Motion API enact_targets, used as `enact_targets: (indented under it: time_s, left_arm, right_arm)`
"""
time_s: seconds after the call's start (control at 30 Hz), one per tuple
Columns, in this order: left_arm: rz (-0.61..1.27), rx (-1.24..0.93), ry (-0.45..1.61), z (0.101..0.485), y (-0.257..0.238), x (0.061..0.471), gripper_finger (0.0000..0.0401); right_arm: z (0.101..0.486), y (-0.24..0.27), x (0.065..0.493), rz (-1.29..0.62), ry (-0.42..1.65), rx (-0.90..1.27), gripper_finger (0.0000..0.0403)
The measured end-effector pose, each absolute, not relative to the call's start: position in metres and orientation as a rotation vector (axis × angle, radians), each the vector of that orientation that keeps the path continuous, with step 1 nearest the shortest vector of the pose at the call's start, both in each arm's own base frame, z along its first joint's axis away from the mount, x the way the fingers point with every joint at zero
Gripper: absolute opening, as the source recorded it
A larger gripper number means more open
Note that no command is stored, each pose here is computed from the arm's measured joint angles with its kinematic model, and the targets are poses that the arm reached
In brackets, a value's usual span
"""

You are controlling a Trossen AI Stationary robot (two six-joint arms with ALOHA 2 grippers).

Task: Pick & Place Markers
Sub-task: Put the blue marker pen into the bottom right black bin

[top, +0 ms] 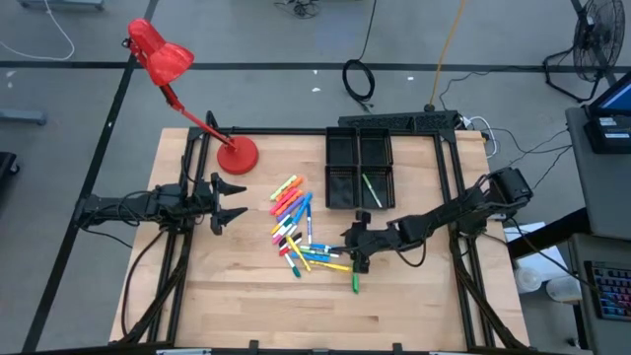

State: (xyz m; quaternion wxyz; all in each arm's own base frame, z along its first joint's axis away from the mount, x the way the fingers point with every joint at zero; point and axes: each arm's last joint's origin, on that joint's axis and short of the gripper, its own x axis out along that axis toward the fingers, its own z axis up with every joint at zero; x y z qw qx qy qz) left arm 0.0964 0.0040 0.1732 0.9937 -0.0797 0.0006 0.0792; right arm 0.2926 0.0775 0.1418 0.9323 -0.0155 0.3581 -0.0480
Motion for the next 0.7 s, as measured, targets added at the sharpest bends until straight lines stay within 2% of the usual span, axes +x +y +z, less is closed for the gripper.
enact_targets:
  time_s: [0.27, 0.7]
  left_arm:
    - [0.159, -0.16, 0.001, 0.173, 0.004, 0.096, 0.0324]
    - [0.159, -0.16, 0.001, 0.173, 0.004, 0.096, 0.0324]
  right_arm:
    - [0.14, 0.077, 0.292, -0.102, 0.747, -0.04, 0.0189]
    - [0.109, 0.074, 0.297, -0.151, 0.825, -0.002, 0.0186]
